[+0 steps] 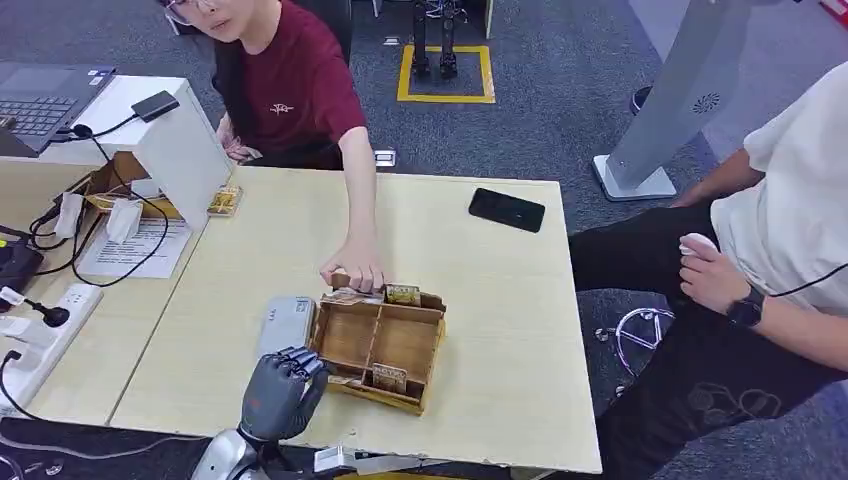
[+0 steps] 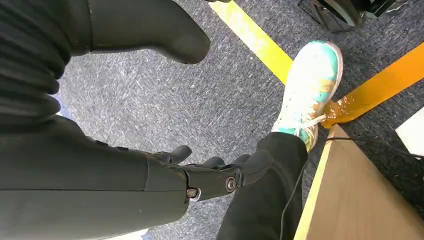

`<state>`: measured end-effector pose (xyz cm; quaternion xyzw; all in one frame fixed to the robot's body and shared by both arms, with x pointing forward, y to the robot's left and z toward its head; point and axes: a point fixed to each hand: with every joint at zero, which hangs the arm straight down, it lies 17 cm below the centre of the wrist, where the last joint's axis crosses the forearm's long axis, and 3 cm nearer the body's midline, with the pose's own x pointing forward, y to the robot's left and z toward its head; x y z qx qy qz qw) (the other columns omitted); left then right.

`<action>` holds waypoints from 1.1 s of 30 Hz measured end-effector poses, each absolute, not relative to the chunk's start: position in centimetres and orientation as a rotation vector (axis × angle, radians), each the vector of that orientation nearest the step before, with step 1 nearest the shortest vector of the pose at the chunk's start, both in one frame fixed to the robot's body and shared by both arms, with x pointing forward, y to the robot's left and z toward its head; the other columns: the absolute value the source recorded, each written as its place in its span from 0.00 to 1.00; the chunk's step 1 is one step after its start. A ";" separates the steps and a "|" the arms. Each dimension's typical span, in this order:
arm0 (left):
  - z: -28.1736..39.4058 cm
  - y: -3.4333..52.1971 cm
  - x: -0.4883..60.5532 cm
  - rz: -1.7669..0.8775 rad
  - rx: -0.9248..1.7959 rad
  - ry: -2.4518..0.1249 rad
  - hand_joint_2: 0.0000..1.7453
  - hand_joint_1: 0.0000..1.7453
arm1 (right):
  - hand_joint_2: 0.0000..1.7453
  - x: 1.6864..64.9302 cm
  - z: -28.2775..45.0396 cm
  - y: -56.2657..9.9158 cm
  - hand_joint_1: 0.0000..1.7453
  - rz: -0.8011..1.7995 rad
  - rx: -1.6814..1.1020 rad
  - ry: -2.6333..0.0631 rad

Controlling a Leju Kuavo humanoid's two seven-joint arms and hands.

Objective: Pass the card to the sensor for recognition and then transmit it.

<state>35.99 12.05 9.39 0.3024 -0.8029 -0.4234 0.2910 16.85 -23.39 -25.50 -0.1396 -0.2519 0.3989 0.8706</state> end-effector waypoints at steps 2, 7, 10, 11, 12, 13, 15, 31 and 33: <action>9.4 12.1 36.0 -1.129 0.806 -2.141 1.00 1.00 | 1.00 16.9 -25.5 -23.4 0.00 0.834 -0.292 -0.527; 9.2 12.1 36.0 -1.126 0.801 -2.135 1.00 0.00 | 1.00 16.9 -25.5 -23.4 0.00 0.839 -0.291 -0.527; 9.2 12.2 36.0 -1.111 0.798 -2.132 1.00 0.00 | 1.00 16.9 -25.5 -23.3 0.00 0.844 -0.291 -0.528; 9.2 12.2 36.0 -1.109 0.797 -2.132 1.00 0.00 | 1.00 16.8 -25.5 -23.3 0.00 0.845 -0.290 -0.528; 9.2 12.3 36.0 -1.109 0.797 -2.132 1.00 0.00 | 1.00 16.8 -25.5 -23.3 0.00 0.848 -0.291 -0.528; 9.2 12.3 36.0 -1.107 0.797 -2.132 1.00 0.00 | 1.00 16.8 -25.5 -23.3 0.00 0.851 -0.290 -0.528; 9.2 12.3 36.1 -1.104 0.797 -2.133 1.00 0.00 | 1.00 16.7 -25.5 -23.2 0.00 0.854 -0.287 -0.527; 10.1 13.3 36.8 -0.990 0.783 -2.135 1.00 0.00 | 1.00 15.3 -25.9 -23.1 0.00 0.876 -0.274 -0.509; 10.1 13.4 36.8 -0.984 0.782 -2.133 1.00 0.00 | 1.00 15.3 -25.9 -23.1 0.00 0.876 -0.274 -0.509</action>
